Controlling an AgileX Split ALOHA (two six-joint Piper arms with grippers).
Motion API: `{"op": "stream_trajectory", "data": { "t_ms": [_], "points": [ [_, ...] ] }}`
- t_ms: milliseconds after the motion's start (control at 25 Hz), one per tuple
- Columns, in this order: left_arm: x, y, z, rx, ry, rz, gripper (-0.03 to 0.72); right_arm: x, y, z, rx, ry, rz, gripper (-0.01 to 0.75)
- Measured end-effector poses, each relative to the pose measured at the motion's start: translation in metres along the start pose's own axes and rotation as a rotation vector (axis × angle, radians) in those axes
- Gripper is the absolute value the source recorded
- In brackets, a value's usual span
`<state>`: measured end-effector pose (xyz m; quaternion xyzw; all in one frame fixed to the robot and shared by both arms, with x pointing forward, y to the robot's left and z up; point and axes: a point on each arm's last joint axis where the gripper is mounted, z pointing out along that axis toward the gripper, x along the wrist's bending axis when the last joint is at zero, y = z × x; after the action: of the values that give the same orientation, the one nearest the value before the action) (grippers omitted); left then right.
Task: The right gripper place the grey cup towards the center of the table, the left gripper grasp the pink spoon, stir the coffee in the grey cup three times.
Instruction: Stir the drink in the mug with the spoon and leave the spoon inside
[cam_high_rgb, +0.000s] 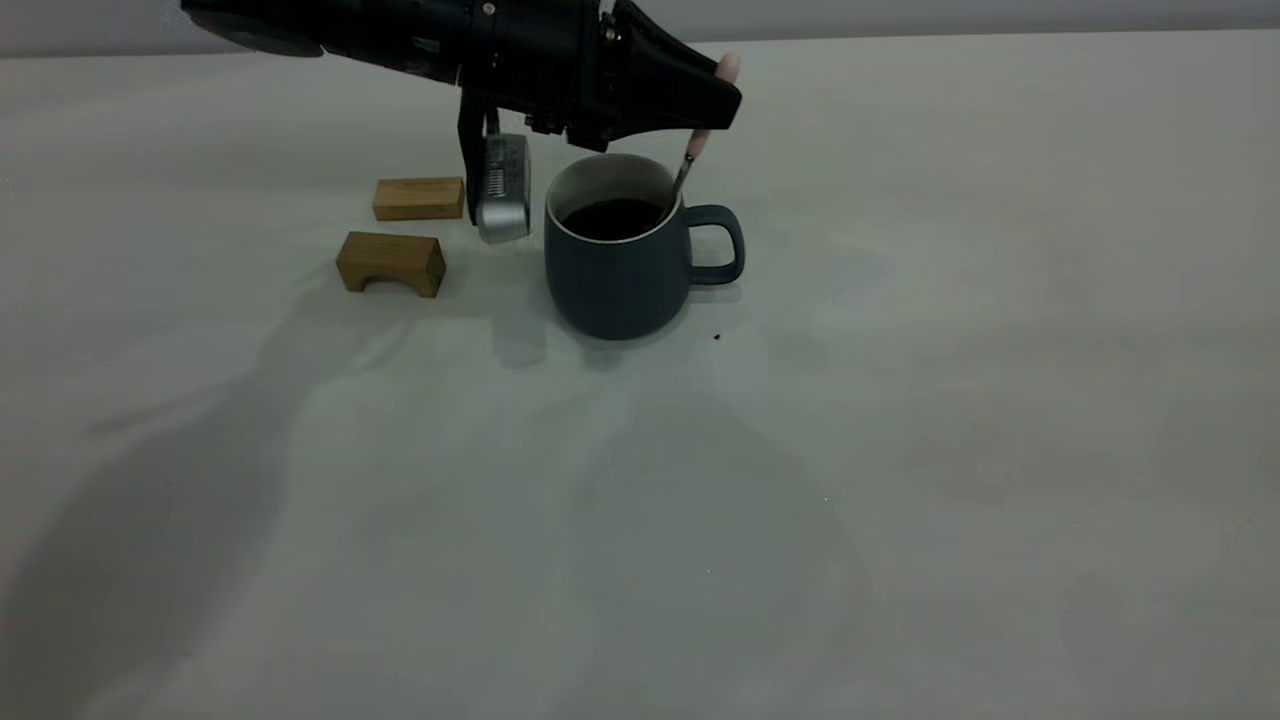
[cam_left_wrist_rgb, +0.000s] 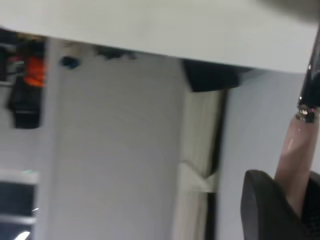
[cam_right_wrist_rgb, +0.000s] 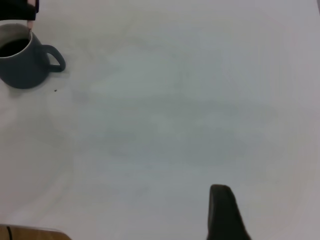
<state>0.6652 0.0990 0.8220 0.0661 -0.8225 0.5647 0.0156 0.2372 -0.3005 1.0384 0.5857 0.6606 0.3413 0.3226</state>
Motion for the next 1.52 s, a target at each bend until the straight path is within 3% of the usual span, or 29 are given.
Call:
{"op": "stream_trajectory", "data": {
  "t_ms": [280, 560, 840, 1120, 1280, 1520],
  "points": [
    [0.0, 0.012, -0.019, -0.059, 0.069, -0.039, 0.168, 0.0, 0.0, 0.0, 0.0, 0.0, 0.0, 0.491],
    [-0.014, 0.021, -0.035, -0.1, -0.03, -0.054, 0.168, 0.0, 0.0, 0.0, 0.0, 0.0, 0.0, 0.491],
    [-0.016, 0.011, -0.022, -0.036, -0.09, -0.087, 0.168, 0.0, 0.0, 0.0, 0.0, 0.0, 0.0, 0.491],
    [-0.006, 0.003, -0.015, 0.018, 0.0, -0.071, 0.168, 0.0, 0.0, 0.0, 0.0, 0.0, 0.0, 0.491],
    [0.002, 0.008, -0.017, -0.031, 0.084, -0.061, 0.168, 0.0, 0.0, 0.0, 0.0, 0.0, 0.0, 0.491],
    [-0.004, 0.018, -0.034, -0.081, 0.084, -0.132, 0.168, 0.0, 0.0, 0.0, 0.0, 0.0, 0.0, 0.491]
  ]
}}
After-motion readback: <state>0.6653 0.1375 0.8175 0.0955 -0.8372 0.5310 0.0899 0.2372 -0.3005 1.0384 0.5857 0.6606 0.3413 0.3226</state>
